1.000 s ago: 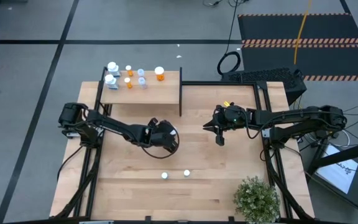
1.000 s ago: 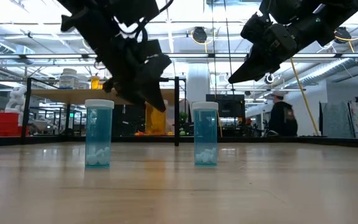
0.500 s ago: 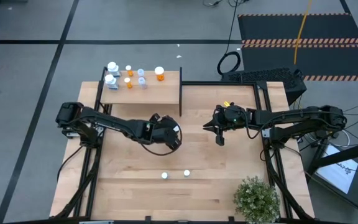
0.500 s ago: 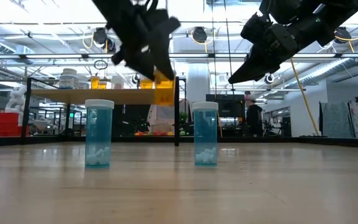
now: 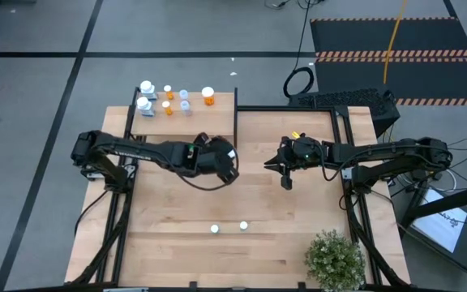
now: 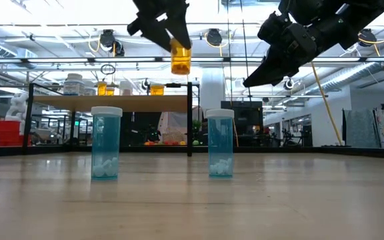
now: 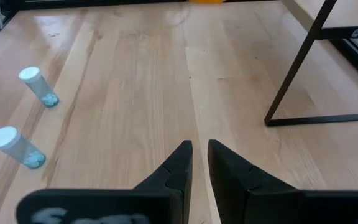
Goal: Pick and place medicine bottles onto shelf by color
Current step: Put the large orange pill bottle on the shelf aligned with the other large orange pill bottle
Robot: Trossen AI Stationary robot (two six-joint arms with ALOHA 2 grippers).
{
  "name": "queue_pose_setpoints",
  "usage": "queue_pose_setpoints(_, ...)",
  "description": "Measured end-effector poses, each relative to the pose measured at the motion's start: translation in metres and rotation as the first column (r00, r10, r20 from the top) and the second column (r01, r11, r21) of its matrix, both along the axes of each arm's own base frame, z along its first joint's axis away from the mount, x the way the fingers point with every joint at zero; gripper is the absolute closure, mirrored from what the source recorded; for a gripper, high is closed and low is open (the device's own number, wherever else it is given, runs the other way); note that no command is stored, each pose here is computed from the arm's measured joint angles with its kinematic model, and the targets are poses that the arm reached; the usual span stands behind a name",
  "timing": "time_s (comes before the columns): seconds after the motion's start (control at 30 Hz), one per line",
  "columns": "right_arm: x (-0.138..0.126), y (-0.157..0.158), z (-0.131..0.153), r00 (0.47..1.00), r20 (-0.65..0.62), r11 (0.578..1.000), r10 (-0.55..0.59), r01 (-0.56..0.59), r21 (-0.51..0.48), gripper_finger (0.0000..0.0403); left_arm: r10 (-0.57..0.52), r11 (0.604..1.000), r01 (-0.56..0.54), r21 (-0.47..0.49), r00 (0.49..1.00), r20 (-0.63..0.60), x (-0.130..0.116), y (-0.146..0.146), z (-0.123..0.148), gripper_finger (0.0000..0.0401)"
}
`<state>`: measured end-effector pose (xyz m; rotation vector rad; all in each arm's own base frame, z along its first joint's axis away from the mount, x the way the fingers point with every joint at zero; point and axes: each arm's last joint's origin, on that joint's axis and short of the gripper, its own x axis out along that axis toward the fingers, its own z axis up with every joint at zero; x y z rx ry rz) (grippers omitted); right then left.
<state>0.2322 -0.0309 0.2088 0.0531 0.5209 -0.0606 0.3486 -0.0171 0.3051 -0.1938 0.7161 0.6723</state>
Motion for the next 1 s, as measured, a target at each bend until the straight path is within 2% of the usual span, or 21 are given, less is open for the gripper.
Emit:
queue_pose_setpoints(0.3,0.000,0.000,0.000,1.000,0.000,1.000,0.003,-0.003,0.002,0.0355,0.037,0.997,-0.036,0.069,0.999,-0.013,0.000,0.031,0.029,0.0190)
queue_pose_setpoints(0.57,-0.001,0.000,-0.001,1.000,-0.012,1.000,0.005,-0.005,0.001,0.0355,0.167,0.982,-0.160,0.103,0.984,-0.059,-0.008,0.073,0.034,0.0190)
queue_pose_setpoints(0.8,-0.001,0.000,-0.001,1.000,-0.017,1.000,0.007,-0.007,-0.001,0.0355,0.402,0.913,-0.395,0.103,0.914,-0.059,-0.024,0.109,0.030,0.0190)
queue_pose_setpoints(1.0,-0.001,0.000,-0.001,1.000,-0.016,1.000,0.007,-0.007,-0.002,0.0355,0.533,0.846,-0.531,0.054,0.845,-0.037,-0.033,0.133,0.012,0.0190)
